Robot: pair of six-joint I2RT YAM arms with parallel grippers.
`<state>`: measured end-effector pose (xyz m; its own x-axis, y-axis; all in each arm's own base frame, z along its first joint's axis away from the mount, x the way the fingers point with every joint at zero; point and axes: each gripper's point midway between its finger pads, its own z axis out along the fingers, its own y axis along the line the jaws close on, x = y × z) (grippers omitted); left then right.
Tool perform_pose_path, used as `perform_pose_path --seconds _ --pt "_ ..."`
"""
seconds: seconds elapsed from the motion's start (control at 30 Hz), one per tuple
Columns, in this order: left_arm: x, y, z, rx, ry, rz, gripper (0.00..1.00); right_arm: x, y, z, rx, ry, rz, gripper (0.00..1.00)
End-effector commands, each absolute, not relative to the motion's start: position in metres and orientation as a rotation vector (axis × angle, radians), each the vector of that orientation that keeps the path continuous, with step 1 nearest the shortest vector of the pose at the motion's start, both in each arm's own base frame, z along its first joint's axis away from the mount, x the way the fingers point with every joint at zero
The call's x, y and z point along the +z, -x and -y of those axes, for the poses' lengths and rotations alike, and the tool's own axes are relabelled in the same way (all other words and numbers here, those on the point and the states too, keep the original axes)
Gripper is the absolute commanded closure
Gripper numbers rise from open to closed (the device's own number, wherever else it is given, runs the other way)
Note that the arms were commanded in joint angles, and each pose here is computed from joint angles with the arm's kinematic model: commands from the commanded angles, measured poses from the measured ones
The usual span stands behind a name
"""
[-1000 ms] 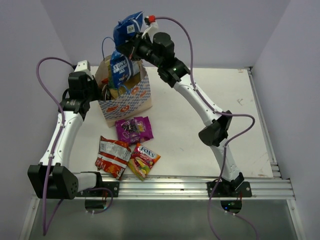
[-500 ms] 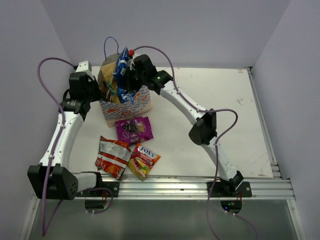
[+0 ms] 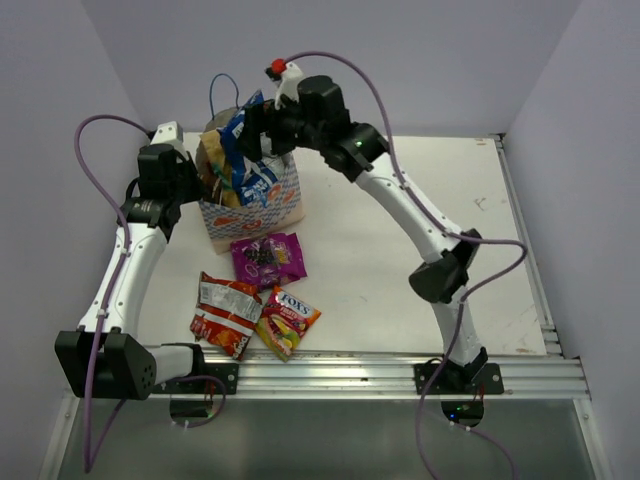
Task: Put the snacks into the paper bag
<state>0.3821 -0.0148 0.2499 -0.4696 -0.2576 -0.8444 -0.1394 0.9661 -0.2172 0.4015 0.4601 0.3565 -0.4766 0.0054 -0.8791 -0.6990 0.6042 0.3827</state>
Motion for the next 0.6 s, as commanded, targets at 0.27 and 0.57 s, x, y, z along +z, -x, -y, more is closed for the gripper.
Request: perform_pose_path --seconds 0.27,0.57 --pt "0.271 -0.4 0.02 -0.166 0.253 -1.988 1.0 0.191 -0.261 -0.307 0.472 1.039 -2.334 0.01" --pt "0.262 -0.404 0.018 -0.15 0.257 -2.021 1.0 0.104 -0.181 -0.31 0.439 1.299 -2.427 0.01"
